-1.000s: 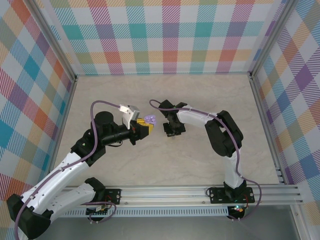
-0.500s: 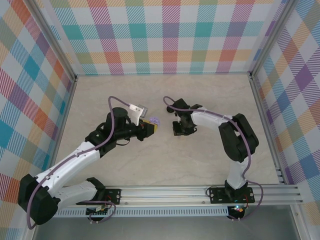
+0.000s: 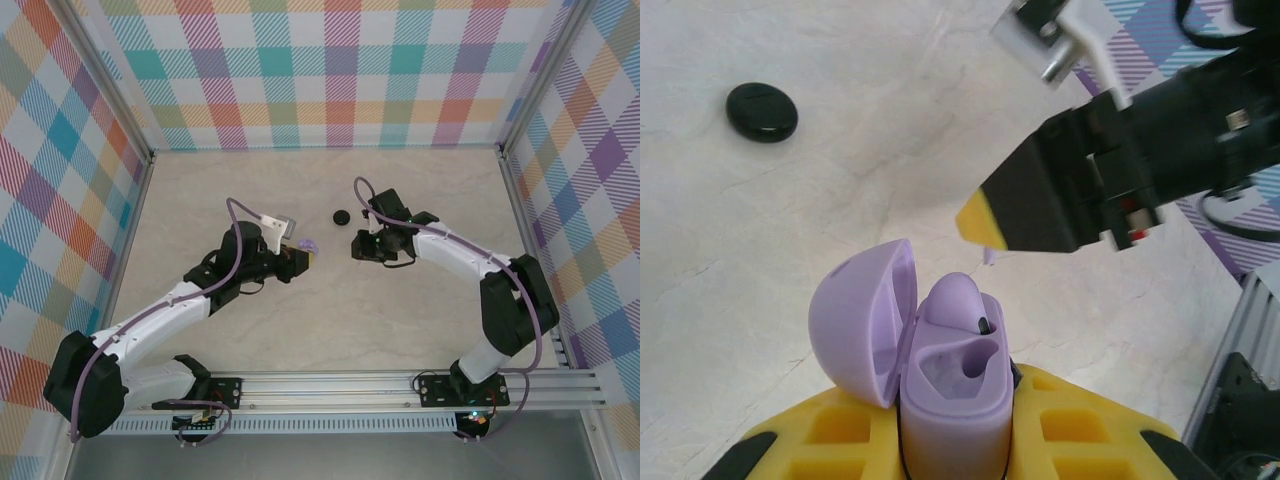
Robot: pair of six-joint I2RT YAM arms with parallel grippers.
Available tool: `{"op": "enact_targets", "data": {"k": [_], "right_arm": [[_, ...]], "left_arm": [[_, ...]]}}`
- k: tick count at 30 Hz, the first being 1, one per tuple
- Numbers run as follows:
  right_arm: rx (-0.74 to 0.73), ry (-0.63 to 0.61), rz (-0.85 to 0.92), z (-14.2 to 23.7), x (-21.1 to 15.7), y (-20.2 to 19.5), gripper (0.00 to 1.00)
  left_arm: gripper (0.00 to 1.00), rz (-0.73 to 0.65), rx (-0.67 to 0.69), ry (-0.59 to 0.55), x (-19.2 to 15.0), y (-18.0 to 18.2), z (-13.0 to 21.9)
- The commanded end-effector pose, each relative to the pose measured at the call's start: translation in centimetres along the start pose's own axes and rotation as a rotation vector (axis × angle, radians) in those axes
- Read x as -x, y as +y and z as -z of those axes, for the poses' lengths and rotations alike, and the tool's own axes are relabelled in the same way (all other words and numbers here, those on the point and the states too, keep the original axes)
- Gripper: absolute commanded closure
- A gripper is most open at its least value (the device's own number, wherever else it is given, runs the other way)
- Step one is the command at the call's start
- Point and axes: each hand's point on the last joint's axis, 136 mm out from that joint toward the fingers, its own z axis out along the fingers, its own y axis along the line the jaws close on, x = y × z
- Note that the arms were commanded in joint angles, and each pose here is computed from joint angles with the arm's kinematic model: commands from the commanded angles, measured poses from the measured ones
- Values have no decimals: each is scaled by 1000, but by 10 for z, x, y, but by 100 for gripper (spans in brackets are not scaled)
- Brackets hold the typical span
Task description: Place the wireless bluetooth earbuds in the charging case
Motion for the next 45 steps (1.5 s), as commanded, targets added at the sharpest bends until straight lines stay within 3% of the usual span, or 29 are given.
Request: {"op": "enact_targets", "data": {"k": [1,8,19,33,45], "right_arm": [[104,-45,15,16,6,21,77],[270,-148,72,51,15,54,77],[460,-274,194,100,17,94,75],[529,-276,294,103,8,125,74],[495,-258,342,94,3,134,74]], "left_arm": [[100,-53,-18,-91,13,-1,2],[100,-102,-44,-106,7,-1,-2],[98,-243,-192,-123,0,-23,-9],[98,-288,-264,-109,0,-41,-17],[98,-296,-306,-94,5,-57,-17]]}}
